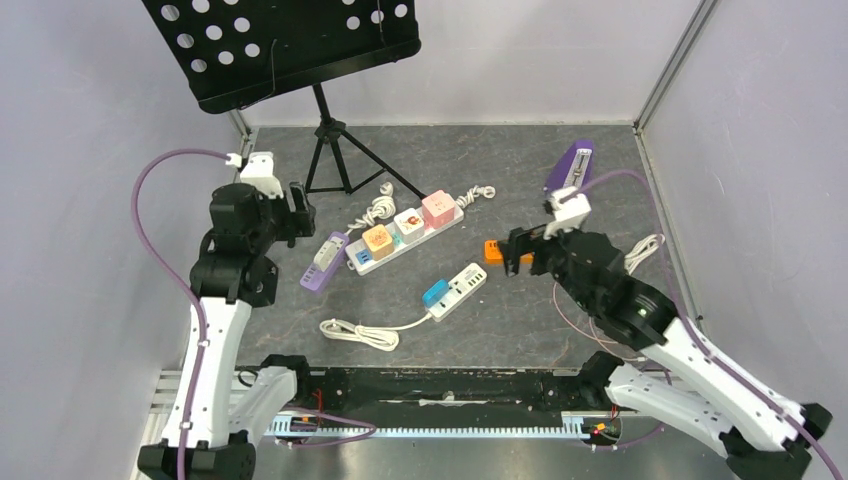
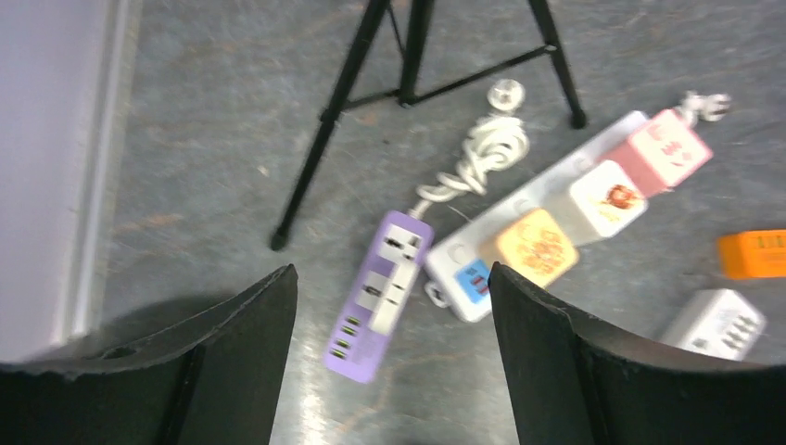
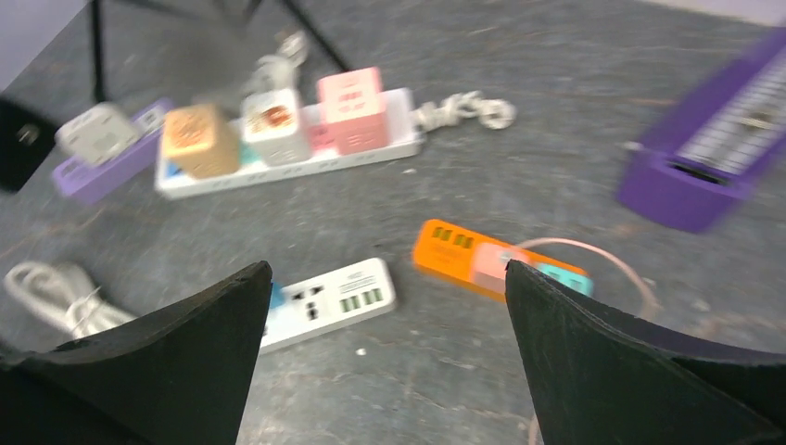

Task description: Insert the plug

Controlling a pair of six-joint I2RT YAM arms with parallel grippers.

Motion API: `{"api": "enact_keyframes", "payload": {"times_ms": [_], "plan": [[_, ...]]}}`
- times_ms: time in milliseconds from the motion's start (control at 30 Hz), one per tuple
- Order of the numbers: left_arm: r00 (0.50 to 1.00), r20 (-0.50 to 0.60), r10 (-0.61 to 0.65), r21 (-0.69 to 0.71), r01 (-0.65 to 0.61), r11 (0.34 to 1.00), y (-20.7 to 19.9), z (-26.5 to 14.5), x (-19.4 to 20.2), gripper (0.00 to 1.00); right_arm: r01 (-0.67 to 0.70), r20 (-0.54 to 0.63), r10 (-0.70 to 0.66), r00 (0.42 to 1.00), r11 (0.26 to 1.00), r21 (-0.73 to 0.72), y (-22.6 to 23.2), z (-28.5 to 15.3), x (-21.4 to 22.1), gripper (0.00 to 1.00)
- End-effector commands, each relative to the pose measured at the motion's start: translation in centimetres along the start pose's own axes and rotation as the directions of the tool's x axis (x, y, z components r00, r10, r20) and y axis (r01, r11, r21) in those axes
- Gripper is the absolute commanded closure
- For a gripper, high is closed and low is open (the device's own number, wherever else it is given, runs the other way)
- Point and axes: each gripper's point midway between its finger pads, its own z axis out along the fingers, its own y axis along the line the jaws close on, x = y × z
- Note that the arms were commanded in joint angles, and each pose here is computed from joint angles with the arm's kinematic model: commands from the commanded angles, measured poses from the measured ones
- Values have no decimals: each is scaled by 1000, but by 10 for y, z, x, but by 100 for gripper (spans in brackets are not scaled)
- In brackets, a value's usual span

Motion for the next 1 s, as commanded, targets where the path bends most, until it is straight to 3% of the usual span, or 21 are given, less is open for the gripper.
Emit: {"api": "enact_keyframes", "payload": {"times_ms": [0, 167, 333, 500, 767, 967], "plan": [[964, -88, -253, 65, 259, 964, -26, -19, 24, 18, -106, 153, 59, 987, 941, 321, -67, -51, -37, 2], [946, -36, -323, 116, 325, 938, -35, -59, 38, 18, -273, 326, 127, 937, 848, 454, -113, -117, -54, 2], [957, 44, -288, 142, 279, 950, -34, -110, 36, 17, -391, 478, 167, 862, 819, 420, -134, -167, -63, 2], [961, 64, -269, 163, 256, 953, -37, -140, 44, 17, -402, 515, 165, 841, 827, 393, -140, -192, -67, 2], [957, 128, -261, 133, 245, 960, -28, -154, 44, 16, -427, 580, 131, 804, 806, 410, -157, -237, -91, 2], [954, 158, -255, 97, 242, 965, -21, -158, 41, 16, -425, 580, 117, 807, 795, 432, -159, -238, -98, 2]]}}
